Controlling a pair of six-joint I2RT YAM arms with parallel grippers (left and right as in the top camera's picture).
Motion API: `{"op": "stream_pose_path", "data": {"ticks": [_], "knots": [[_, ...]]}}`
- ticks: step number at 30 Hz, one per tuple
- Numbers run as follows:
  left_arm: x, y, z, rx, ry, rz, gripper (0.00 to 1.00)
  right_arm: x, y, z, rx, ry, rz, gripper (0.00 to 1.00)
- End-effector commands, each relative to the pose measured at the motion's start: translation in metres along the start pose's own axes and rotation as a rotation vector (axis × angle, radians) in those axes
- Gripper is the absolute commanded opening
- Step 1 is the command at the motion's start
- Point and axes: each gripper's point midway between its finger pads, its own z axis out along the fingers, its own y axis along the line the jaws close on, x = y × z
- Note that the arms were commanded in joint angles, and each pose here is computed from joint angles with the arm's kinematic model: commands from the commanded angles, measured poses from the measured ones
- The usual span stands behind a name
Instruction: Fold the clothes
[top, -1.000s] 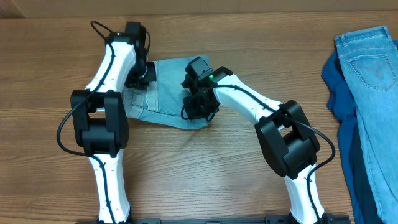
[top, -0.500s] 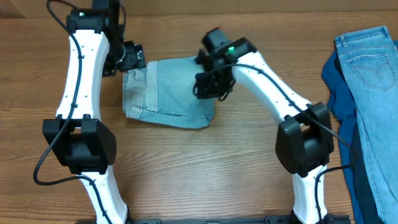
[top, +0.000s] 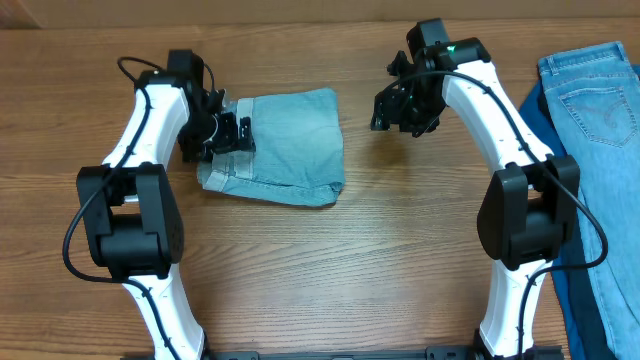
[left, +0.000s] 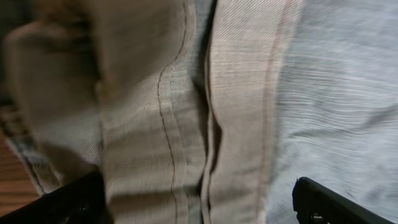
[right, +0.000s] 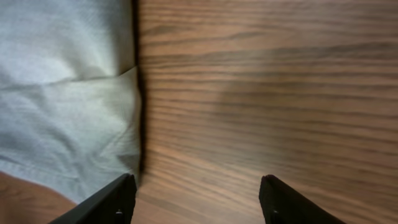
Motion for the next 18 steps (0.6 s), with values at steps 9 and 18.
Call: {"op": "stream_pose_path", "data": {"ticks": [9,18], "knots": [[-0.012,-0.013,-0.035,0.012,-0.023,0.03,0.94,-0.021,0.004,-0.022,-0.003,-0.104,-0.034,0.68],[-0.01,0.026,-0.039,-0.215,-0.027,-0.079,1.0,-0.017,0.002,-0.018,-0.001,-0.091,-0.03,0.68]]}}
